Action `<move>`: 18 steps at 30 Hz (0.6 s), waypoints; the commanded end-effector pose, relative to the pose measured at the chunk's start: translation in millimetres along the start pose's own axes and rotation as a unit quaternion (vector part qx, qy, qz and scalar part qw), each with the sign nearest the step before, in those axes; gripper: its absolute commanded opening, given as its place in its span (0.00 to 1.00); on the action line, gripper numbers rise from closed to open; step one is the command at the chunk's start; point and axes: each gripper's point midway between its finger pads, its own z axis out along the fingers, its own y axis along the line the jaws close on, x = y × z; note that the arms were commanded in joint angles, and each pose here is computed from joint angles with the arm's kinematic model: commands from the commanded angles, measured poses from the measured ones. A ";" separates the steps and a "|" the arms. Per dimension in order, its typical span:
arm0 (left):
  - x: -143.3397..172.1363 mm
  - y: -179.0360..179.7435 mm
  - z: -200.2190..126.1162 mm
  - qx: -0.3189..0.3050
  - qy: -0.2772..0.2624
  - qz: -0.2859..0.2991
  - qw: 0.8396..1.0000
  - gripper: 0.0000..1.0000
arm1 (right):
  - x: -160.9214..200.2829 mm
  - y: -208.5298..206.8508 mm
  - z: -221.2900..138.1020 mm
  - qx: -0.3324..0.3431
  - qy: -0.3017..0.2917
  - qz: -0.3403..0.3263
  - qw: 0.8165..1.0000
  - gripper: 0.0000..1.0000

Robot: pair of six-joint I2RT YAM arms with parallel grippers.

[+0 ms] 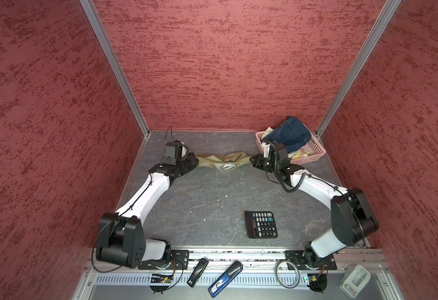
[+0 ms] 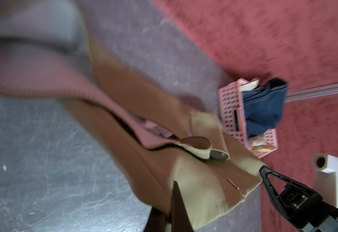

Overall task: Fold and stack skirts
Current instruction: Flatten out the skirt at the center of the table.

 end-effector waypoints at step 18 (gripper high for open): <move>-141.8 -68.3 -88.1 0.061 -0.100 0.026 0.993 0.00 | -203.6 153.3 -52.9 -0.086 -0.111 -0.097 0.985 0.00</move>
